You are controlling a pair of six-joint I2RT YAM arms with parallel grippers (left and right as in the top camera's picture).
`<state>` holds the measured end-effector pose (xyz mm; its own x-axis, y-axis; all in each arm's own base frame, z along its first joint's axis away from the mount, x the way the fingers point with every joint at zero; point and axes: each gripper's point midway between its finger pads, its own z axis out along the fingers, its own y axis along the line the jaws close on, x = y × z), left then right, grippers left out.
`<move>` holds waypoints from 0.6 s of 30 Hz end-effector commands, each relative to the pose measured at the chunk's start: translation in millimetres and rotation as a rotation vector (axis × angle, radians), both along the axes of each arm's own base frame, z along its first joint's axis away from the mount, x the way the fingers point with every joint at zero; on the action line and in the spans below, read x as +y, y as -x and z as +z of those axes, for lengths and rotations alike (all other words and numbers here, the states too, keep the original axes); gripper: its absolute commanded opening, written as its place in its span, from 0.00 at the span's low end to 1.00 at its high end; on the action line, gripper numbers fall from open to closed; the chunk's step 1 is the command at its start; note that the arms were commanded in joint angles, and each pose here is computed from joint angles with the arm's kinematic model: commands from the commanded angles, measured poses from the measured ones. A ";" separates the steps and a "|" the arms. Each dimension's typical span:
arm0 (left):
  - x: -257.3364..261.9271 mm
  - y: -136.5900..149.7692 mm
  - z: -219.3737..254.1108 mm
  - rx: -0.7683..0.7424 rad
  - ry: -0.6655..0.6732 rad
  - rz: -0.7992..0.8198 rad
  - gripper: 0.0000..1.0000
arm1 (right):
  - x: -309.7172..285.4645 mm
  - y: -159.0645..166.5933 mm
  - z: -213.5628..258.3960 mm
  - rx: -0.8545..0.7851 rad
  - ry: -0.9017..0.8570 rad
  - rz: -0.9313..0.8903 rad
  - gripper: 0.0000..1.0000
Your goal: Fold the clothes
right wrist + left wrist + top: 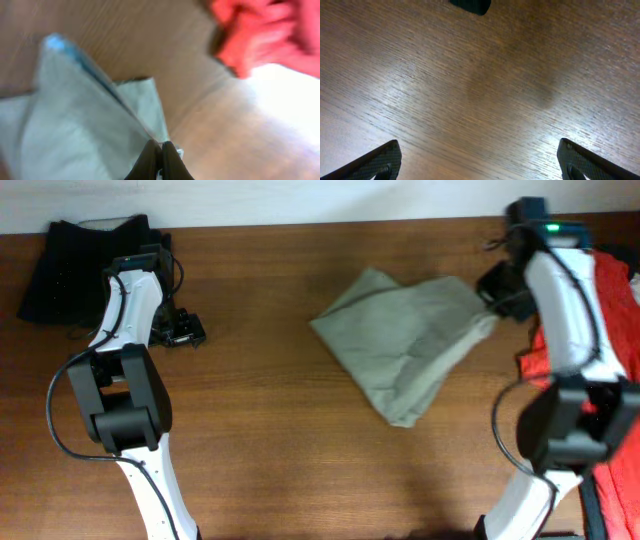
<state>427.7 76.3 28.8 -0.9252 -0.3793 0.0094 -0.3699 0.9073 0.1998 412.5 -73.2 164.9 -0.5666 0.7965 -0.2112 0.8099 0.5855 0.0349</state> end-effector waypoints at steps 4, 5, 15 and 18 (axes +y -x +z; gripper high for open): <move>-11.7 -7.5 3.4 -0.051 0.085 0.021 0.99 | 51.9 17.7 8.4 0.069 0.040 0.174 0.04; -12.1 -7.5 3.4 -0.051 0.088 0.021 0.99 | 66.6 13.6 8.8 0.058 0.045 0.236 0.04; -12.4 -4.1 3.4 -0.038 0.089 0.022 0.99 | 249.0 -3.4 19.9 -0.158 -0.021 0.750 0.04; -12.4 -4.0 3.4 -0.037 0.089 0.022 0.99 | 322.8 7.1 30.8 -0.253 -0.215 0.929 0.04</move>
